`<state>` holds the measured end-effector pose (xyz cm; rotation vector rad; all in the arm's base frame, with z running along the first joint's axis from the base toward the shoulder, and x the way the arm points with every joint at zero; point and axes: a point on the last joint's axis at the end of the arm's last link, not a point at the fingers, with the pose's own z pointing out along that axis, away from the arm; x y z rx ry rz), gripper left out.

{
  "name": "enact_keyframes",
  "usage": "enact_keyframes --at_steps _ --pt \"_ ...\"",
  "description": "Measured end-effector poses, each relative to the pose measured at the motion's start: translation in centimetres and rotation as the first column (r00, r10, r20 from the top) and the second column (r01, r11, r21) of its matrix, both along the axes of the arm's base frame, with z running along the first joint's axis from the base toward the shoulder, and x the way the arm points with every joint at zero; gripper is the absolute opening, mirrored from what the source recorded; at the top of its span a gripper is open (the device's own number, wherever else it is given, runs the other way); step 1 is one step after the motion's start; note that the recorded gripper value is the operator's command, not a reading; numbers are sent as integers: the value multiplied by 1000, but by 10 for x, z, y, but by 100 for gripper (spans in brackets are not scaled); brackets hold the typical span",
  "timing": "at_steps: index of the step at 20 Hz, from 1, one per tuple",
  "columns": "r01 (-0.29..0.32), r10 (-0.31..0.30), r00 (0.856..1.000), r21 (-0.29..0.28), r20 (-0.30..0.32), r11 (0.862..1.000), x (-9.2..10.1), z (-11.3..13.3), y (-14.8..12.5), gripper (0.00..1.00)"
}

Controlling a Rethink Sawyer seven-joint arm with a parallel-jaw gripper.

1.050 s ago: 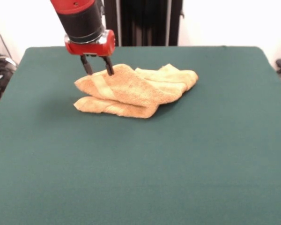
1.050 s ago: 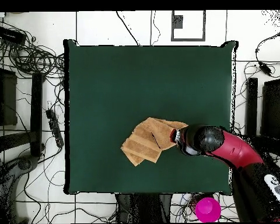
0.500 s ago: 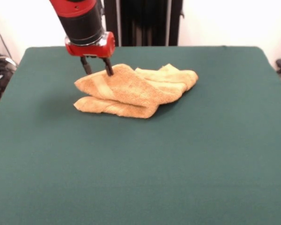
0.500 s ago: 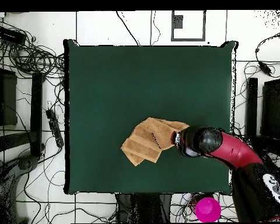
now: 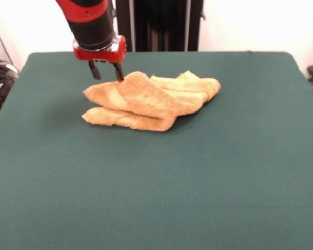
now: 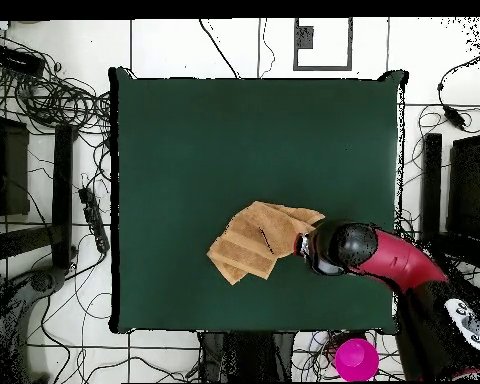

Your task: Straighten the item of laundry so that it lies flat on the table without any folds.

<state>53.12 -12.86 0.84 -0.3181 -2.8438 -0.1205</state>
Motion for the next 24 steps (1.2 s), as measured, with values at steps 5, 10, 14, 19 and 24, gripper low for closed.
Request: enact_keyframes --at_steps 5,10,14,19,24 --pt "2 -2 1000 -1 -3 1000 -1 0 -2 100" --pt "10 -10 1000 -2 3 1000 0 3 -6 100" --pt "16 -16 1000 -5 13 1000 1 4 -10 100" --pt "26 -25 998 -14 61 1000 8 3 -16 100" --pt "47 -43 992 -26 118 999 13 1 -27 100"
